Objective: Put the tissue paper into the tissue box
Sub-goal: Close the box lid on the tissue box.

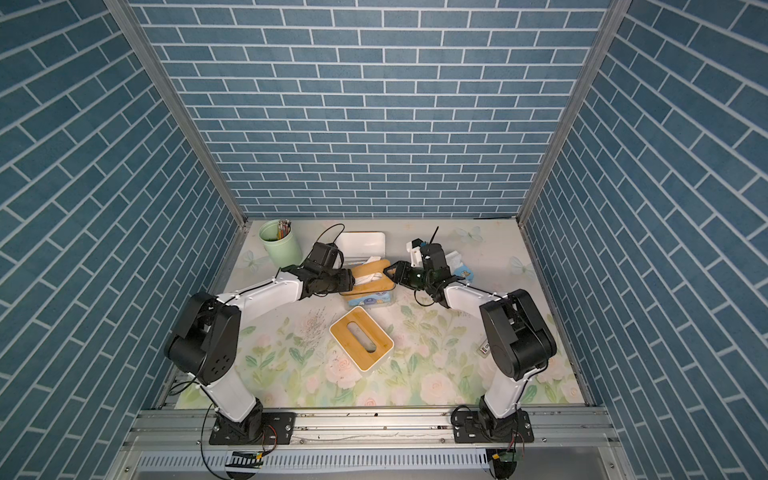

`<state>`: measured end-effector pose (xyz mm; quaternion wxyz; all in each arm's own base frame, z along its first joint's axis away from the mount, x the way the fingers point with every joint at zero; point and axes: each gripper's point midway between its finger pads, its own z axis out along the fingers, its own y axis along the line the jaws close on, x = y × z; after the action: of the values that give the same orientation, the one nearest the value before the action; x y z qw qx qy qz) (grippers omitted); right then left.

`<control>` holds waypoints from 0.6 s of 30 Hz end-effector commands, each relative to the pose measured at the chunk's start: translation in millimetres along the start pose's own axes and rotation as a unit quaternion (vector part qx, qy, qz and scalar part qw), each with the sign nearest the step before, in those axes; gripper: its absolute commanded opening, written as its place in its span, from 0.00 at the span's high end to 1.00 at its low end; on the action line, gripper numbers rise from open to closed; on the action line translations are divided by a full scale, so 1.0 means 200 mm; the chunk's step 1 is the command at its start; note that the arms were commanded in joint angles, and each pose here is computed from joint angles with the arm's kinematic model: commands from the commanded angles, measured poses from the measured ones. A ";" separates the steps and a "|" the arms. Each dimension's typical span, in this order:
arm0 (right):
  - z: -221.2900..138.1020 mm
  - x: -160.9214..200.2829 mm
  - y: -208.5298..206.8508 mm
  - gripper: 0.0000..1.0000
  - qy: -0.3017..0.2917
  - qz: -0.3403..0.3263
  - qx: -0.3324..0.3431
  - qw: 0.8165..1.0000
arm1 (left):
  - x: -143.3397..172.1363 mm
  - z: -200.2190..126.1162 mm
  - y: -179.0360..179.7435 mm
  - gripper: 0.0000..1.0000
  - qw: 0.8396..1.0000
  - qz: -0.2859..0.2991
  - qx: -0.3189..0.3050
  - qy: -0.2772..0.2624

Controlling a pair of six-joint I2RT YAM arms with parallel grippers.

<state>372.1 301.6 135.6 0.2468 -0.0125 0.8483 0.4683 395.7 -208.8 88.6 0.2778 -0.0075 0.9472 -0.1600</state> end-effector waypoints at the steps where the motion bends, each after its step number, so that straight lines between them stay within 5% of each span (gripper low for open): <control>1: -0.02 0.17 0.22 0.48 0.060 0.002 -0.064 0.996 | -0.07 -0.01 -0.01 0.40 0.999 0.001 -0.021 -0.033; 18: -0.04 0.14 -0.04 0.30 0.086 -0.057 0.030 0.994 | -0.06 -0.01 -0.01 0.41 0.999 0.007 -0.023 -0.029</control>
<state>354.3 292.1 118.7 0.2138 -0.0579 0.8765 0.4274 397.0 -212.5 91.5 0.2898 -0.0038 0.9449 -0.1520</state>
